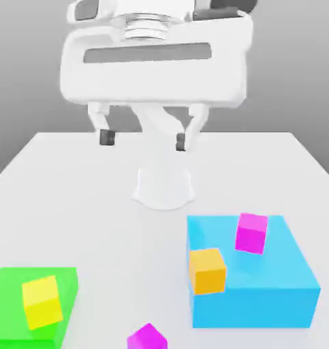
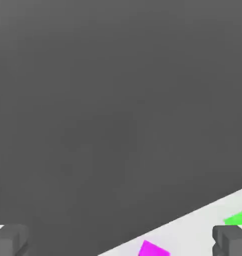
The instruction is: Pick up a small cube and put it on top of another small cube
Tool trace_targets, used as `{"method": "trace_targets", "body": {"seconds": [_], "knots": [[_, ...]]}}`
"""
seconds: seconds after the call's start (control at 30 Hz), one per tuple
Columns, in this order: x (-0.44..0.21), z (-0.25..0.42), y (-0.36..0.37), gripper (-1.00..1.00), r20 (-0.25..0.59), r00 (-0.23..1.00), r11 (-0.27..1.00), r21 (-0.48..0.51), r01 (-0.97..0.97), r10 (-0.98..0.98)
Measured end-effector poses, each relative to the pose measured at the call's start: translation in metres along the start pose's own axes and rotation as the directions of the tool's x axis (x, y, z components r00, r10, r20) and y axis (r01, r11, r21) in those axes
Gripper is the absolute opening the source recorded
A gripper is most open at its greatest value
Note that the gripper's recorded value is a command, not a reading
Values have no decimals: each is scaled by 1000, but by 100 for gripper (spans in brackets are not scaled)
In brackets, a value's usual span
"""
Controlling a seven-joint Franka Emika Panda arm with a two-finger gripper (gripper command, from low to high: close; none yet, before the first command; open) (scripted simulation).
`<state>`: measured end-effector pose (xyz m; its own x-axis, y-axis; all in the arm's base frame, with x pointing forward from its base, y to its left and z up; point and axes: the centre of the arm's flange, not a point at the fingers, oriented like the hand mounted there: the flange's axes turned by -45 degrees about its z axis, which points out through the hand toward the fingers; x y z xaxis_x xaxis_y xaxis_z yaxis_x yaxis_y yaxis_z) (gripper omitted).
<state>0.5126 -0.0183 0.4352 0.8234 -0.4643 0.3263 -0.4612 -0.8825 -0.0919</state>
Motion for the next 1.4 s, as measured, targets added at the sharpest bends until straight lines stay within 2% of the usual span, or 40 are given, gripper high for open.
{"method": "trace_targets", "body": {"seconds": [0.4,0.57,0.6,0.83,1.0,1.4], "knots": [[-65,207,27,0,250,914,943,-173,-283,320],[-93,275,36,0,274,892,929,-198,-313,359],[-97,285,37,-100,274,892,929,-198,-313,359],[-97,286,37,-100,273,892,929,-198,-313,359],[-80,230,30,-100,276,896,933,-194,-304,349],[-118,82,-32,-100,332,942,995,-65,73,-48]]}}
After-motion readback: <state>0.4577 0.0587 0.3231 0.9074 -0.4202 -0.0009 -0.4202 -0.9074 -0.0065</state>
